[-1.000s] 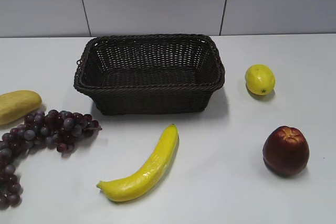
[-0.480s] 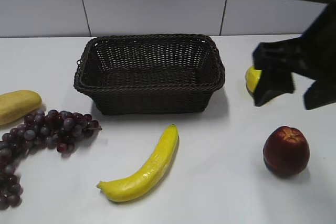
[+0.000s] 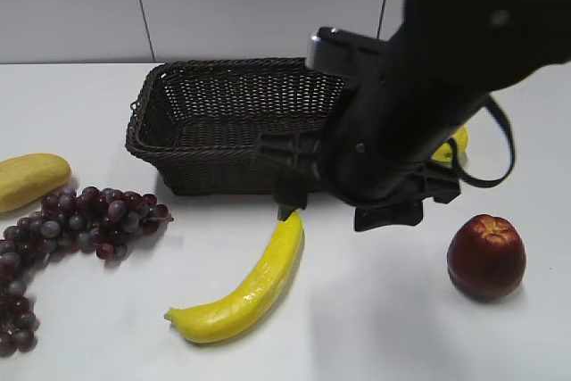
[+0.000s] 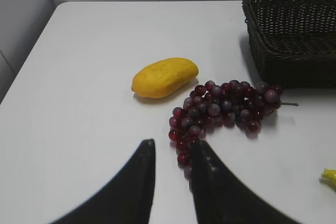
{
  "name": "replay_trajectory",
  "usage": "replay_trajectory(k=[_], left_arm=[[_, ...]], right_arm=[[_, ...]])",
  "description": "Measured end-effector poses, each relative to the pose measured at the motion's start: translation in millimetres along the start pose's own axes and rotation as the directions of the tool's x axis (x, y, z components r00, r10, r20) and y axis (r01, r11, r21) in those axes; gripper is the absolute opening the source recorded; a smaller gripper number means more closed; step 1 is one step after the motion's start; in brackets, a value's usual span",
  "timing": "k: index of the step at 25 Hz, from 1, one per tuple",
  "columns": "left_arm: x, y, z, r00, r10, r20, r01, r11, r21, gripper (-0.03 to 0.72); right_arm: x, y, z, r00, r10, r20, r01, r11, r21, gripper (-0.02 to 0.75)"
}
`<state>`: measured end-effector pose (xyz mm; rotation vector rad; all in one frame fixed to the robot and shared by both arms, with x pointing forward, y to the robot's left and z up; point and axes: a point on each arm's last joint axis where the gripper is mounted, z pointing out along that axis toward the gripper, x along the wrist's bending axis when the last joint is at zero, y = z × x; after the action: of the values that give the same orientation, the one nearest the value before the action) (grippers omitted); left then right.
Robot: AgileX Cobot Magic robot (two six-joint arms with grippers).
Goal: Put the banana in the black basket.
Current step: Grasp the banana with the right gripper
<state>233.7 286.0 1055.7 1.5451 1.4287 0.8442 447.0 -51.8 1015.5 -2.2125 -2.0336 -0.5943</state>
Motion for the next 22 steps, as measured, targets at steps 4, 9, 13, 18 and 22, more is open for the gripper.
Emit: replay_trajectory(k=[4,9,13,18,22], left_arm=[[0.0,0.0,0.0,1.000,0.000,0.000,0.000,1.000,0.000,0.233],[0.0,0.0,0.0,1.000,0.000,0.000,0.000,1.000,0.000,0.233],[0.0,-0.1,-0.1,1.000,0.000,0.000,0.000,1.000,-0.001,0.233],[0.0,-0.1,-0.1,1.000,0.000,0.000,0.000,1.000,-0.001,0.233],[0.0,-0.1,-0.1,1.000,0.000,0.000,0.000,1.000,-0.001,0.233]], right_arm=[[21.3,-1.3,22.9,0.999,0.020,0.028,-0.021,0.999,0.039,0.571],[44.8,2.9,47.5,0.991,0.127,0.040,-0.130,0.988,0.085,0.571],[53.1,-0.6,68.1,0.978,0.171,0.116,-0.185,0.974,0.131,0.571],[52.4,-5.1,84.0,0.959,0.220,0.178,-0.248,0.957,0.150,0.571],[52.2,-5.3,90.5,0.950,0.249,0.186,-0.277,0.950,0.143,0.571]])
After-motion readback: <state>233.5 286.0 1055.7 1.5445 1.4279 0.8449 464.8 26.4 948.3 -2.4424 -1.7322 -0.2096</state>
